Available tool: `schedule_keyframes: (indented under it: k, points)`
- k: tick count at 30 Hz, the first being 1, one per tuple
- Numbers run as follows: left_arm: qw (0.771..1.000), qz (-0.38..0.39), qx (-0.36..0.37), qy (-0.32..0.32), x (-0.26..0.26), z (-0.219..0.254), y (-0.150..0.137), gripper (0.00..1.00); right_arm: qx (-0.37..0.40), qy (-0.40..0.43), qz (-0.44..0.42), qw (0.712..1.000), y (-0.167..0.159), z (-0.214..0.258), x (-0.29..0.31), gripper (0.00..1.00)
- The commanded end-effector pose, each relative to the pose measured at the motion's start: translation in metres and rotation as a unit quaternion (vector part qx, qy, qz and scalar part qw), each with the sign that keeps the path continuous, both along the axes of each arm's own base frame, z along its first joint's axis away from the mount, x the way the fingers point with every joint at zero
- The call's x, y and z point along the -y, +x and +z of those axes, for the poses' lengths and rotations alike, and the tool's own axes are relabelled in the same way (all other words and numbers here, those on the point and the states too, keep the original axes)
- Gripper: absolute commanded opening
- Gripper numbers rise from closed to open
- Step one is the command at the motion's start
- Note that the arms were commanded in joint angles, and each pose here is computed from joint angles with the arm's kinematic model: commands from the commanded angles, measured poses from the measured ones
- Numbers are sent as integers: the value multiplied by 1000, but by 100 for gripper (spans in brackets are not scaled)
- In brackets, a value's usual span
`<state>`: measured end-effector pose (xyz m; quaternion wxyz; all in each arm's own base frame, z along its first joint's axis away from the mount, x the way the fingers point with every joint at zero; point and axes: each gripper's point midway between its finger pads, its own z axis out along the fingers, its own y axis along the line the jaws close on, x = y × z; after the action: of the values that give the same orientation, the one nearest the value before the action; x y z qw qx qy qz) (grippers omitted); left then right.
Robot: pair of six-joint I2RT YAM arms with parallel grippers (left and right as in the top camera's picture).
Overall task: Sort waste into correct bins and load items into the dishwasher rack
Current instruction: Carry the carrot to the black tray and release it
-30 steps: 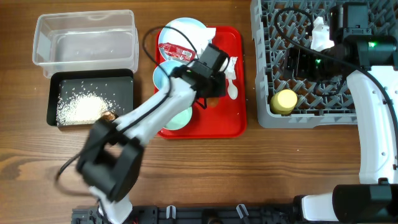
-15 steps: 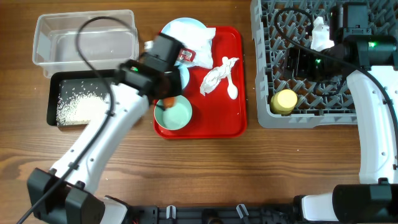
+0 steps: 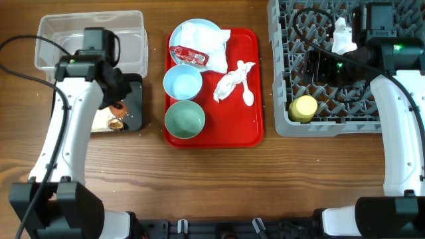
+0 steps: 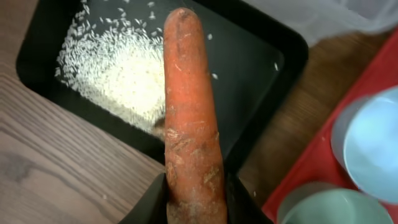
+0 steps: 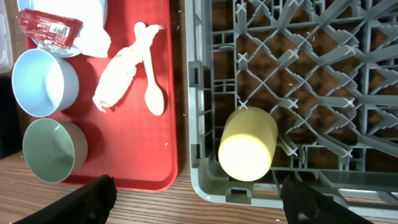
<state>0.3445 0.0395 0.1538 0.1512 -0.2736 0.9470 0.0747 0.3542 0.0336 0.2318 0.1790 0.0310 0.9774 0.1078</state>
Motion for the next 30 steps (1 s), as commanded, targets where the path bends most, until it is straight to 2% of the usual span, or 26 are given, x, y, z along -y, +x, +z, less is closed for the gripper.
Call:
schedule_keyframes:
  k: [1,4,6,9,12,18,22,23,27,30]
  points:
    - [999,47,-15,5,-24,-31,-1,20,15,-3,12,1000,1,8,-2,88]
    - [997,76,-13,2,-37,-55,0,21,15,-3,12,1000,1,8,-2,88]
    - [996,86,-7,3,-45,-69,1,26,13,-3,13,1000,0,8,-2,89]
    - [995,99,2,3,-54,-80,1,29,12,-3,13,1000,-1,7,-2,89]
    - [994,107,11,3,-60,-86,1,31,11,-3,13,1000,-1,7,-2,89]
    - [994,108,10,4,-60,-92,-1,46,8,-3,13,1000,-2,7,-2,89]
    - [994,108,11,4,-60,-92,0,49,8,-4,14,1000,-2,7,-2,88]
    - [994,108,12,4,-60,-91,0,51,8,-3,13,1000,-2,7,-2,89]
    - [994,103,26,9,-61,-67,0,69,8,-4,16,1000,-3,7,-2,89]
    - [992,106,60,19,-64,-27,0,74,8,-5,17,1000,-3,7,-2,89]
